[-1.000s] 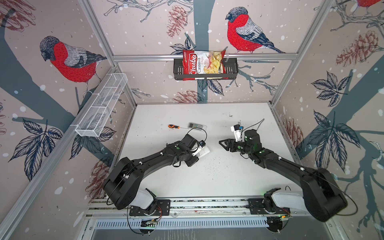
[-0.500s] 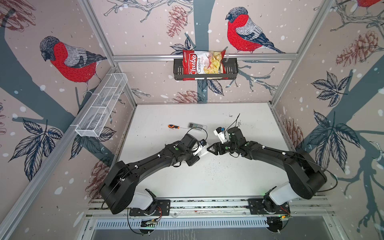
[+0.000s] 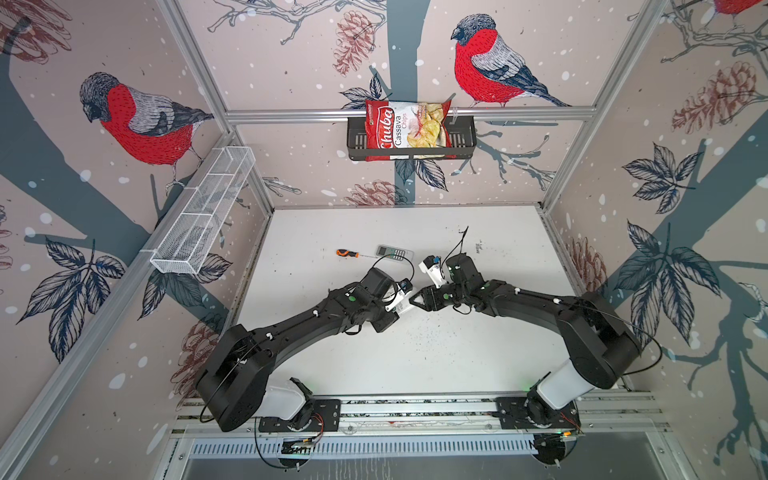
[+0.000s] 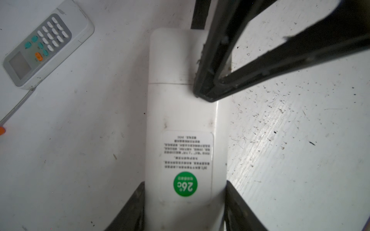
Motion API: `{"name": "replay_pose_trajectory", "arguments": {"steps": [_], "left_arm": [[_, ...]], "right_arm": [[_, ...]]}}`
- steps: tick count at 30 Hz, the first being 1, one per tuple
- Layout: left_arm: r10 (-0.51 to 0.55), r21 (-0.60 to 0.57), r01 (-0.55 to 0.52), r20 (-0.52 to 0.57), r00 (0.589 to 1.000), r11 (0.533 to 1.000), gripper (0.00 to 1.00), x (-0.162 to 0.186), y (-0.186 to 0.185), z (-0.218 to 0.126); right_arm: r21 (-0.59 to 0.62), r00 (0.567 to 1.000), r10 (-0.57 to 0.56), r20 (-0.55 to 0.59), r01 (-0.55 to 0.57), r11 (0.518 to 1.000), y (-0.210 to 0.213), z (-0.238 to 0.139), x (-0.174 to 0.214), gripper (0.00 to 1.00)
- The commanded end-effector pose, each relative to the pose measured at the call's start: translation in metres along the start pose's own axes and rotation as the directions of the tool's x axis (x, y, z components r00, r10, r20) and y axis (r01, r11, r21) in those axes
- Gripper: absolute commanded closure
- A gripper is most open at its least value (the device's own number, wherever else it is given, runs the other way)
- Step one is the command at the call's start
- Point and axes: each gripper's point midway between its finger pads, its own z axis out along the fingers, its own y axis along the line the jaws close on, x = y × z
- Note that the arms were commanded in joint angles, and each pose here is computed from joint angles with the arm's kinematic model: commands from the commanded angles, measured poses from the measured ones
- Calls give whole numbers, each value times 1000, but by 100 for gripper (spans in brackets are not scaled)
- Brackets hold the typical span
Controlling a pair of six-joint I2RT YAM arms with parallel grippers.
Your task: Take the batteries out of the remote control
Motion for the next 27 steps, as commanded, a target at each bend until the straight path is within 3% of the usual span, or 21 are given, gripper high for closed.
{"name": "replay_pose_trajectory", "arguments": {"steps": [1, 11, 19, 27], "left_arm": [[10, 3, -10, 27, 1000, 1000, 57, -6, -1, -1], [5, 2, -5, 30, 1000, 1000, 57, -6, -1, -1], [5, 5, -5, 21, 1000, 1000, 57, -4, -1, 1], [3, 4, -3, 12, 1000, 1000, 57, -2, -1, 4]], "right_arm": [[21, 1000, -15, 27, 14, 1000, -3, 0, -8, 53], [22, 999, -15, 39, 14, 1000, -2, -1, -8, 69], [42, 997, -7, 81, 3, 999, -7, -10, -16, 63], [20, 995, -13, 99, 11, 1000, -3, -15, -18, 69]]}}
